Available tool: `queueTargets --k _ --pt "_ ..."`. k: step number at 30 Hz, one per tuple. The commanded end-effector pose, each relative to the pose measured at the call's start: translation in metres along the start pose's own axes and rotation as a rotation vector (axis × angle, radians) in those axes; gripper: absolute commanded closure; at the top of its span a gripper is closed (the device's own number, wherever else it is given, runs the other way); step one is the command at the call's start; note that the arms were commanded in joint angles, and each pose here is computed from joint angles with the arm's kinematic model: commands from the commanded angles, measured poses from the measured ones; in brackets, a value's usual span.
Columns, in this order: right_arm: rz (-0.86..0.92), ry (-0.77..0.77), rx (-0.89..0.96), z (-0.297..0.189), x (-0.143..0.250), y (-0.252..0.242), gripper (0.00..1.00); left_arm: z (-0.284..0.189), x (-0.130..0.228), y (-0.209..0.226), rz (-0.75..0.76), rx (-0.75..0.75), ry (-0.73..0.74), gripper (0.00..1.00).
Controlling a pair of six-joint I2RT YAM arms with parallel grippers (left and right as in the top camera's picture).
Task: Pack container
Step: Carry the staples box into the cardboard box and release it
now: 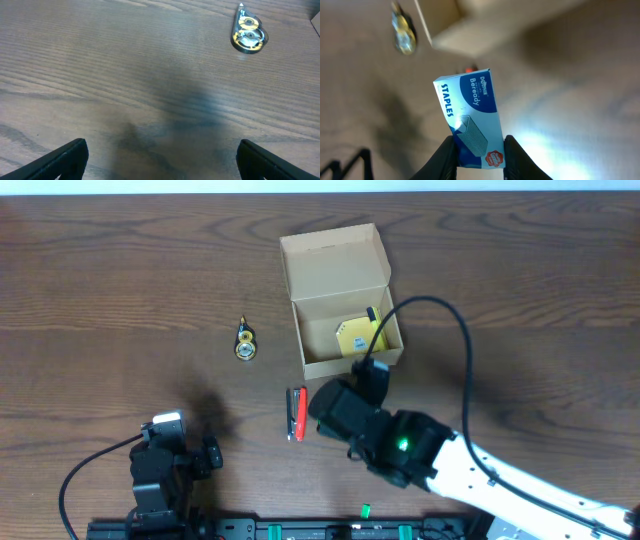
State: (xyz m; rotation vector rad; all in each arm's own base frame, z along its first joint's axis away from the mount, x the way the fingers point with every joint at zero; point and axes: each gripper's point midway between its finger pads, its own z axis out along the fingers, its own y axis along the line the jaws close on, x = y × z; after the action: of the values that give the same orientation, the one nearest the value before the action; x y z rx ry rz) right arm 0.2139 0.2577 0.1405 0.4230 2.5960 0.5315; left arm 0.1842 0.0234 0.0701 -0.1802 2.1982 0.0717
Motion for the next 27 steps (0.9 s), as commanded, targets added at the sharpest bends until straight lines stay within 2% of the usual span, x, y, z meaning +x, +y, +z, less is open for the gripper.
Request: queueTargets --k 1,7,12,19,27 --pt "-0.066 -0.147 -0.008 -0.009 -0.049 0.005 0.82 0.003 0.007 0.002 0.000 -0.009 0.017 0.04" --pt "-0.079 -0.263 -0.013 0.000 -0.112 -0.002 0.82 0.003 0.007 0.002 0.000 -0.009 0.017 0.05" --pt "-0.115 -0.279 -0.005 0.022 -0.147 -0.014 0.82 0.003 0.007 0.002 0.000 -0.009 0.017 0.04" --pt "-0.227 -0.200 0.073 0.073 -0.156 -0.013 0.82 0.003 0.007 0.002 0.000 -0.009 0.017 0.04" --pt "-0.280 -0.102 0.171 0.102 -0.151 -0.018 0.82 0.003 0.007 0.002 0.000 -0.009 0.017 0.04"
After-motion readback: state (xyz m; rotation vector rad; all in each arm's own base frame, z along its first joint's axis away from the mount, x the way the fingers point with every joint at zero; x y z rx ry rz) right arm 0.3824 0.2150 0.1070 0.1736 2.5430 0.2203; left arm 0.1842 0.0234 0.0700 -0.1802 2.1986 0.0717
